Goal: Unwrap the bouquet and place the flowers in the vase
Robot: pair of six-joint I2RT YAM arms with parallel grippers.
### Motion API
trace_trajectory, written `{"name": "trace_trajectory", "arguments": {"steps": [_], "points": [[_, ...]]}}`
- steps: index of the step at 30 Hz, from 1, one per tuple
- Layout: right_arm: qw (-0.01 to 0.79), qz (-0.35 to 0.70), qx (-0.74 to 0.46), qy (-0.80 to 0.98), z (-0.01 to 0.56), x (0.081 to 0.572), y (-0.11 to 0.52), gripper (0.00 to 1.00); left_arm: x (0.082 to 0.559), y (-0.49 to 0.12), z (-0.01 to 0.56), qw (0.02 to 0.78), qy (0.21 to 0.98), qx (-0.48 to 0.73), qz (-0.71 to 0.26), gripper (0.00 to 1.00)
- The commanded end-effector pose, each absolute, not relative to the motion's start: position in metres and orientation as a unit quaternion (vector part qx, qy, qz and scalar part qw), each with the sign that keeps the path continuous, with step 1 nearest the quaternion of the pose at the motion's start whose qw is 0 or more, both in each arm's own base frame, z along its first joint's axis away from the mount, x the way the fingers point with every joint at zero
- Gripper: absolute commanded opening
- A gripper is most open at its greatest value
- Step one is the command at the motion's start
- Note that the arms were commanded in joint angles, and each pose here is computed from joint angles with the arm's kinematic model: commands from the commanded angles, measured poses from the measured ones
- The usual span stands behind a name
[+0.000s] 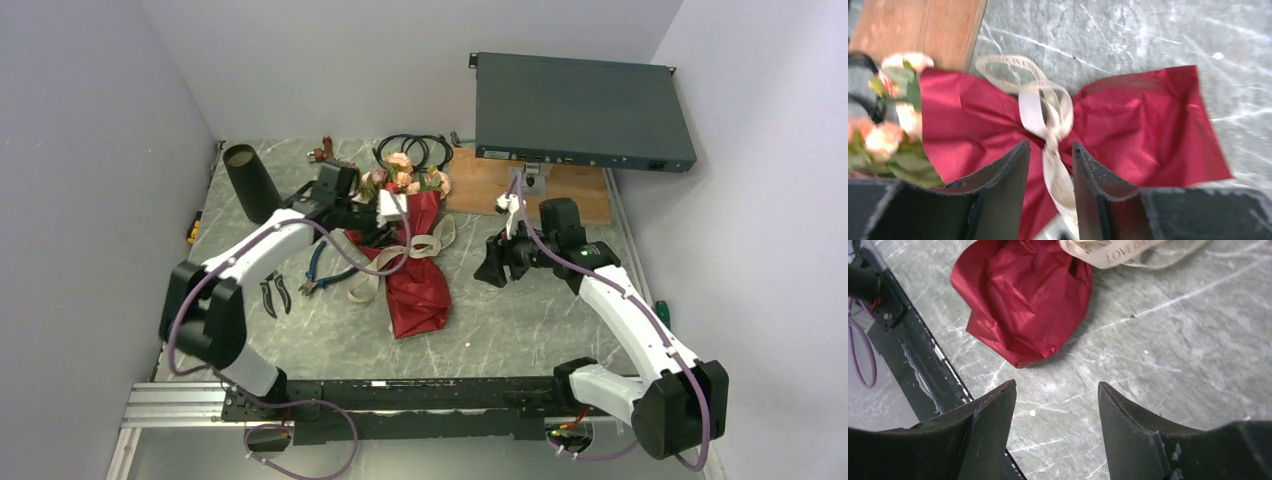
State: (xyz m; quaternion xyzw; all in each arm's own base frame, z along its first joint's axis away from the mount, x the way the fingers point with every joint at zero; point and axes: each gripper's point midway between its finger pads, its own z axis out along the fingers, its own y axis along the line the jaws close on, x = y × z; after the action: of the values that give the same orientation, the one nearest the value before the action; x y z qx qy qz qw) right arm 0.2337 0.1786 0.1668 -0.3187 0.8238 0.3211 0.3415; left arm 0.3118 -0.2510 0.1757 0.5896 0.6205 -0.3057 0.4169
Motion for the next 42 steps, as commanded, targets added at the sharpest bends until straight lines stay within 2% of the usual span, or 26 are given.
{"name": "trace_trajectory", "arguments": {"steps": [1, 9, 18, 22, 24, 25, 30, 32, 36, 42], "points": [[0.346, 0.309, -0.24, 0.853, 0.16, 0.242, 0.162, 0.64, 0.345, -0.294, 0.166, 0.447, 0.54, 0.677, -0.226, 0.41], [0.36, 0.289, -0.191, 0.866, 0.157, 0.253, 0.141, 0.64, 0.364, -0.329, 0.132, 0.409, 0.531, 0.716, -0.195, 0.44], [0.366, 0.285, -0.198, 0.864, 0.157, 0.255, 0.136, 0.65, 0.384, -0.329, 0.093, 0.375, 0.534, 0.748, -0.12, 0.49], [0.364, 0.288, -0.202, 0.862, 0.155, 0.254, 0.137, 0.65, 0.375, -0.326, 0.096, 0.367, 0.524, 0.758, -0.128, 0.62], [0.363, 0.29, -0.204, 0.862, 0.155, 0.254, 0.138, 0.65, 0.373, -0.326, 0.096, 0.364, 0.526, 0.758, -0.13, 0.66], [0.363, 0.29, -0.206, 0.861, 0.155, 0.255, 0.138, 0.65, 0.374, -0.326, 0.096, 0.364, 0.53, 0.755, -0.129, 0.64], [0.365, 0.29, -0.214, 0.858, 0.155, 0.254, 0.138, 0.65, 0.379, -0.326, 0.108, 0.373, 0.561, 0.727, -0.133, 0.4], [0.365, 0.29, -0.216, 0.858, 0.155, 0.254, 0.138, 0.64, 0.381, -0.325, 0.12, 0.379, 0.574, 0.712, -0.141, 0.29], [0.367, 0.292, -0.219, 0.856, 0.156, 0.253, 0.139, 0.64, 0.388, -0.317, 0.141, 0.407, 0.601, 0.671, -0.148, 0.0], [0.366, 0.293, -0.223, 0.855, 0.155, 0.254, 0.14, 0.64, 0.393, -0.3, 0.161, 0.442, 0.629, 0.615, -0.173, 0.0]]}}
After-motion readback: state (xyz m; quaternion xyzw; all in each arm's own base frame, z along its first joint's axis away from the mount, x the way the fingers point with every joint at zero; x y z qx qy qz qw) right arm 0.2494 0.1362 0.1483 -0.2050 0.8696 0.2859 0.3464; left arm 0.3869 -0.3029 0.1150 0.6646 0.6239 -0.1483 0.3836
